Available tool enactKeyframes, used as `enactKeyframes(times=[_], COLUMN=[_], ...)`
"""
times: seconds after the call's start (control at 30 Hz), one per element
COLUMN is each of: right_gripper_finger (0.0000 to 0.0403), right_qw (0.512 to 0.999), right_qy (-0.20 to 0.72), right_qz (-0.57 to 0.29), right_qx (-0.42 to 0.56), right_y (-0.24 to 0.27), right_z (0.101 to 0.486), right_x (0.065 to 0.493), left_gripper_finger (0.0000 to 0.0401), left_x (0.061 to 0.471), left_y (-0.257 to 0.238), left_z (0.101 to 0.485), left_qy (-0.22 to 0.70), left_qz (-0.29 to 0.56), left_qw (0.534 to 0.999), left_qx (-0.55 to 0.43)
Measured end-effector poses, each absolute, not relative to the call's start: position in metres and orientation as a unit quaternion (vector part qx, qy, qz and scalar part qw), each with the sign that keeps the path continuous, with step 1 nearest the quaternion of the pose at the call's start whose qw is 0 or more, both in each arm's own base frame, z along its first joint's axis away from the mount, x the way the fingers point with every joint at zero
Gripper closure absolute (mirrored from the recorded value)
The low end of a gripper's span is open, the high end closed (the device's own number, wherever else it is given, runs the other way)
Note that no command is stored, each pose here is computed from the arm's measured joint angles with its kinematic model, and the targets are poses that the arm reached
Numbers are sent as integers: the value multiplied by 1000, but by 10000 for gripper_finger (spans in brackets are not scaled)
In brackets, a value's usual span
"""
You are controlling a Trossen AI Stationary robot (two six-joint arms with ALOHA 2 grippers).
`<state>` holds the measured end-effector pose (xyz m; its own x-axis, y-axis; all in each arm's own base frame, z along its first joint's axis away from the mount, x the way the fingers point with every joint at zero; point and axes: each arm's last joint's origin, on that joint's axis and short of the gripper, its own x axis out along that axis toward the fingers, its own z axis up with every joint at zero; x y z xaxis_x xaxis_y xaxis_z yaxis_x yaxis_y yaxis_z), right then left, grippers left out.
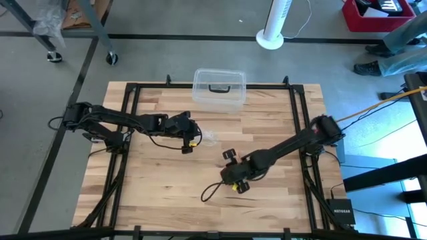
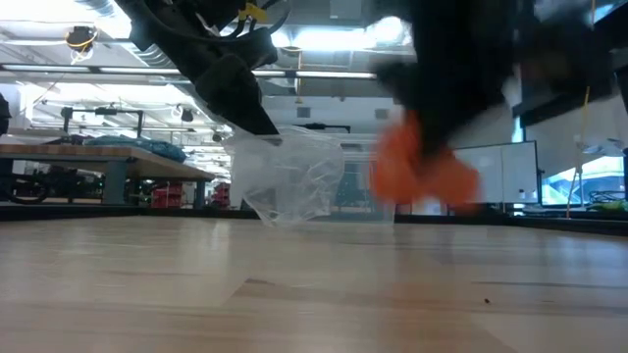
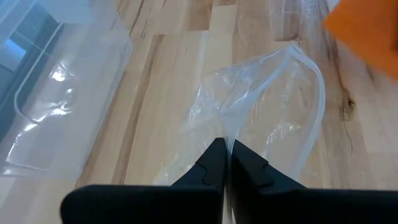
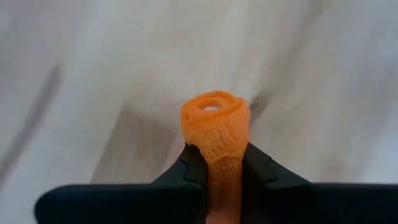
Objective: Roll bandage
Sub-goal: Put the orange bandage into the zip bag
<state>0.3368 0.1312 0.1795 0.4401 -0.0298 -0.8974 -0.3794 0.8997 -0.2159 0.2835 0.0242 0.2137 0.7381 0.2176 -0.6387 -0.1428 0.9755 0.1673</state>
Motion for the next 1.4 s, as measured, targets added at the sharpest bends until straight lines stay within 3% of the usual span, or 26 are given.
enactKeyframes(times=[0.27,0.47,0.93,1.4], right_gripper_finger=[348,355,355,354], right_qw=[938,959,943,945], right_qy=[274,168,171,165], right_qz=[26,-1,-1,20], right_qx=[-211,-228,-287,-281], right_y=[119,103,96,95], right_z=[267,282,257,239], right_x=[348,369,386,381], left_gripper_finger=[400,400,400,400], left_x=[285,288,292,290], left_y=[22,15,4,-1], left_z=[215,218,231,240], left_qy=[340,322,307,286], left_qz=[77,52,-19,-19], left_qw=[936,944,952,958], left_qx=[52,50,10,-7])
